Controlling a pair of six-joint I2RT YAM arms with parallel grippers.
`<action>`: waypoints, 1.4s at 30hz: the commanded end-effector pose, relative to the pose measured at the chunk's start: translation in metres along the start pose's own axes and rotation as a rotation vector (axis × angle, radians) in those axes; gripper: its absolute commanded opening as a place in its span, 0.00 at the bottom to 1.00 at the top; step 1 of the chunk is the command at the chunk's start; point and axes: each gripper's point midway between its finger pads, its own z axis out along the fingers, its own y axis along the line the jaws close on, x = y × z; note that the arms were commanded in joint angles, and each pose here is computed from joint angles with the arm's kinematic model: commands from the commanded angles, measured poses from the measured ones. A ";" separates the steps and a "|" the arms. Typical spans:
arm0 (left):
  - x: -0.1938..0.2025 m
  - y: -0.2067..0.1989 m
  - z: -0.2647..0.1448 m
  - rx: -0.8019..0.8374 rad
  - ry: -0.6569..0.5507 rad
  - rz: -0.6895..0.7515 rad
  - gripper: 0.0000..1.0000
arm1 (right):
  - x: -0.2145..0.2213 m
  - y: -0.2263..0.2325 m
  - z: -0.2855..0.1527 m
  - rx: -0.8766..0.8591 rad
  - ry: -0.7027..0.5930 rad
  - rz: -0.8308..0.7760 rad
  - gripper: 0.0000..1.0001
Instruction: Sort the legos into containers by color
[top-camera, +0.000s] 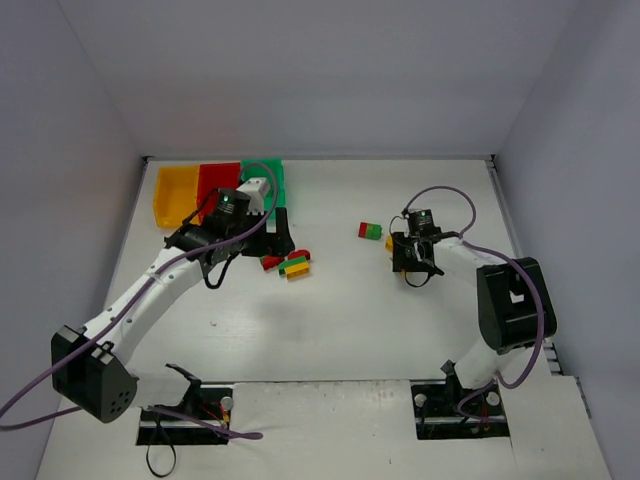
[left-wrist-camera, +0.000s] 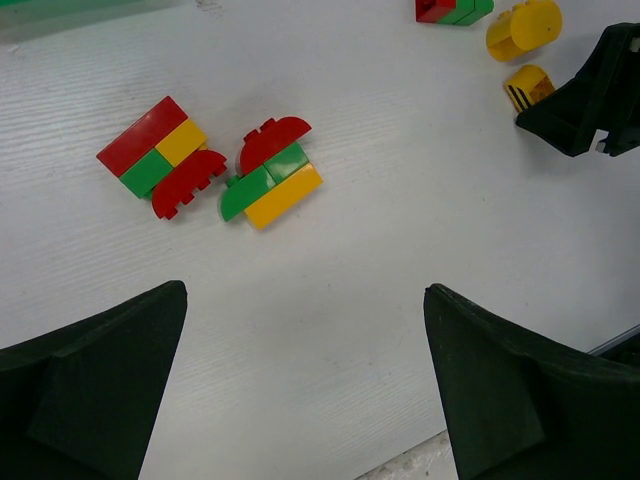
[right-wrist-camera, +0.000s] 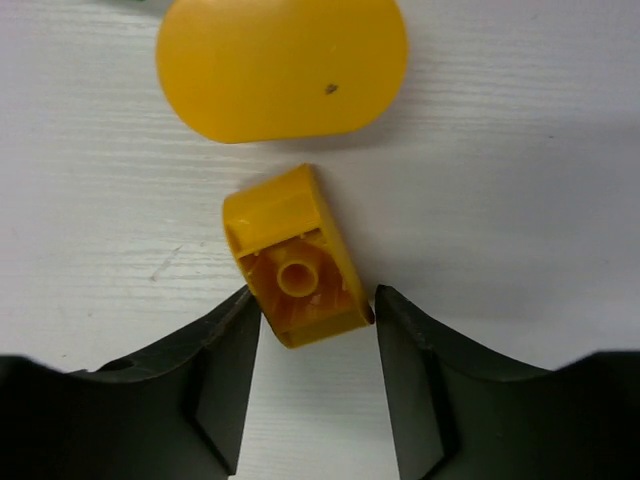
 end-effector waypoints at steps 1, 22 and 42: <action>-0.023 -0.016 -0.012 0.055 -0.076 -0.001 0.97 | 0.001 0.023 -0.005 -0.059 -0.016 -0.021 0.44; -0.050 -0.086 -0.007 0.347 -0.097 -0.159 0.97 | -0.051 0.160 -0.160 -0.580 -0.540 -0.343 0.00; -0.049 -0.147 0.017 0.461 -0.043 -0.128 0.82 | -0.076 0.214 -0.216 -0.776 -0.668 -0.437 0.02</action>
